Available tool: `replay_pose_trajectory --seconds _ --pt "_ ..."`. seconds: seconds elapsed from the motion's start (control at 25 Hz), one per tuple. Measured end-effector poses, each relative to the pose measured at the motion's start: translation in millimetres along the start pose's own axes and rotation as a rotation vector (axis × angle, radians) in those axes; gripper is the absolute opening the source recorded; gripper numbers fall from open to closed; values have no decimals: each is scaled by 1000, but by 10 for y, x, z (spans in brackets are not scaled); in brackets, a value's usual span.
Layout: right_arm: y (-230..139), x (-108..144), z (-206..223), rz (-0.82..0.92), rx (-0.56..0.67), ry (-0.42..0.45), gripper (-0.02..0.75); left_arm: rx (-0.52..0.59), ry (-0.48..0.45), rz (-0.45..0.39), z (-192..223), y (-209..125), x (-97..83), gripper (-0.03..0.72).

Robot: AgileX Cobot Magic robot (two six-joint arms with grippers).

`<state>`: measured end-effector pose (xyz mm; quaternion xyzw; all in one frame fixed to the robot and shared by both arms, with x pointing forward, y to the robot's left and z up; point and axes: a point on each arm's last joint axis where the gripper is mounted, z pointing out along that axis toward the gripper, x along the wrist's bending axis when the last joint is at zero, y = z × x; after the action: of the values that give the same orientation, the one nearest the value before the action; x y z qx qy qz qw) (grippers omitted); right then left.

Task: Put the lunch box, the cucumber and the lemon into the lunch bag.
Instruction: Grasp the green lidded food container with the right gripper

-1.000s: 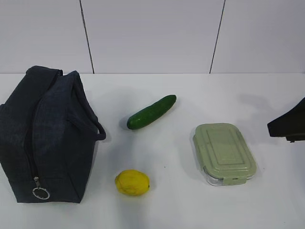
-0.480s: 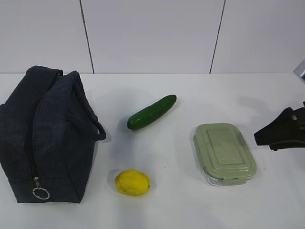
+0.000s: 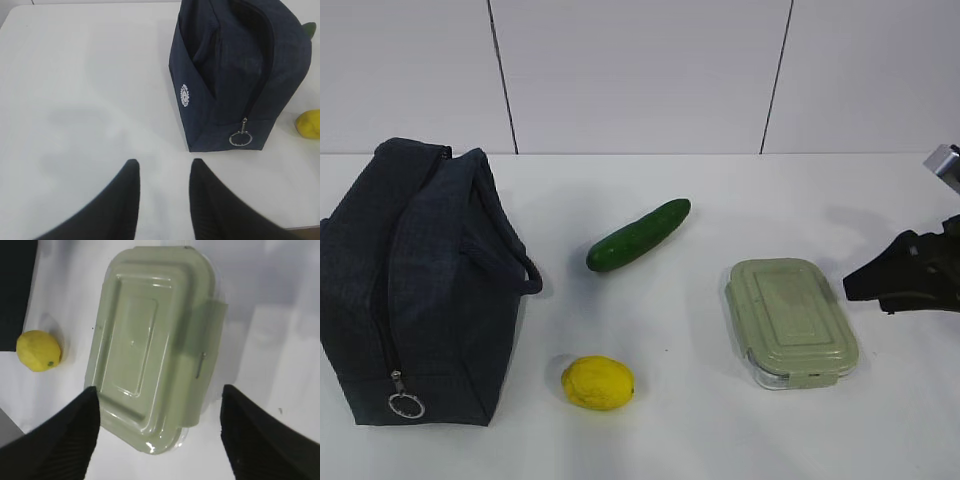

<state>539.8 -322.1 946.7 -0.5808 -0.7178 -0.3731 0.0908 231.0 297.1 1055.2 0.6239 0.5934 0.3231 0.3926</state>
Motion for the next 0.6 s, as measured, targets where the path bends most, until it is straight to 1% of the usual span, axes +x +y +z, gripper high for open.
replay_pose_trajectory --seconds 0.2,0.44,0.6 --pt "27 -66 75 53 -21 23 623 0 0 0 0 0 0 242" --pt "60 -256 243 97 5 43 631 0 0 0 0 0 0 242" --pt "88 -312 301 132 -12 58 631 0 0 0 0 0 0 242"
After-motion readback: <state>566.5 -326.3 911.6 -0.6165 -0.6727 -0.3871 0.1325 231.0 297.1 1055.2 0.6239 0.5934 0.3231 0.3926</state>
